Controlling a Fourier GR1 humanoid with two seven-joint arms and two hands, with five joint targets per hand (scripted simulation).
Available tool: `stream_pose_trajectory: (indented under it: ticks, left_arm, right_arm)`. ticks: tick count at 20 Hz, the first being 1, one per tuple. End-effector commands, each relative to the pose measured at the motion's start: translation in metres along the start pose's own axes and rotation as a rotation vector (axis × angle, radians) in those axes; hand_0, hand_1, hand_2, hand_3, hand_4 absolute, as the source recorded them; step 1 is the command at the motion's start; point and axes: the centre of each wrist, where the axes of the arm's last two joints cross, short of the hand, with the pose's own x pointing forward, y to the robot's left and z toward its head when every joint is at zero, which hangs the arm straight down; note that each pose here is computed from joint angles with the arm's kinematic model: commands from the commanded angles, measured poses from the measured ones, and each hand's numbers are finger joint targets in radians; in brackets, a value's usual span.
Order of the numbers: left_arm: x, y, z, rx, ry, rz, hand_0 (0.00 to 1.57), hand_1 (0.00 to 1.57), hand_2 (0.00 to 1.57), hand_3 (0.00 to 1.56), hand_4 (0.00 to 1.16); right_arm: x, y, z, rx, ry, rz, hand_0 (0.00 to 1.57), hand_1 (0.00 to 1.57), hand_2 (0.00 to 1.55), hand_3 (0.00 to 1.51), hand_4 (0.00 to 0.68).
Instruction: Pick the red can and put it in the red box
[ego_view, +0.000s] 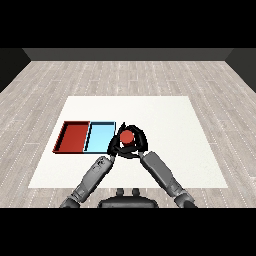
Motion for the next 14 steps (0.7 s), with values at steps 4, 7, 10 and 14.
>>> stream_pose_trajectory:
  ticks: [4, 7, 10, 14]
  left_arm:
    - [0.010, -0.011, -0.0180, -0.034, 0.013, -0.038, 0.00, 0.00, 0.00, 0.00, 0.00]
    - [-0.008, -0.002, -0.0134, -0.030, 0.006, 0.003, 0.00, 0.00, 0.00, 0.00, 0.00]
    - [-0.004, -0.012, -0.0052, -0.005, 0.000, -0.012, 0.00, 0.00, 0.00, 0.00, 0.00]
    - [-0.006, -0.006, -0.0109, 0.057, -0.002, -0.092, 0.73, 0.73, 0.76, 0.25, 0.69]
  right_arm:
    - [0.003, 0.013, 0.009, 0.039, -0.013, -0.046, 1.44, 1.44, 1.43, 1.38, 0.595]
    - [-0.009, 0.026, 0.011, 0.016, 0.009, -0.039, 1.46, 1.46, 1.45, 1.40, 0.578]
    - [-0.008, 0.025, 0.009, 0.023, -0.016, -0.034, 1.46, 1.46, 1.45, 1.40, 0.523]
    - [0.009, 0.020, 0.009, 0.057, -0.020, -0.030, 1.52, 1.52, 1.46, 1.40, 0.516]
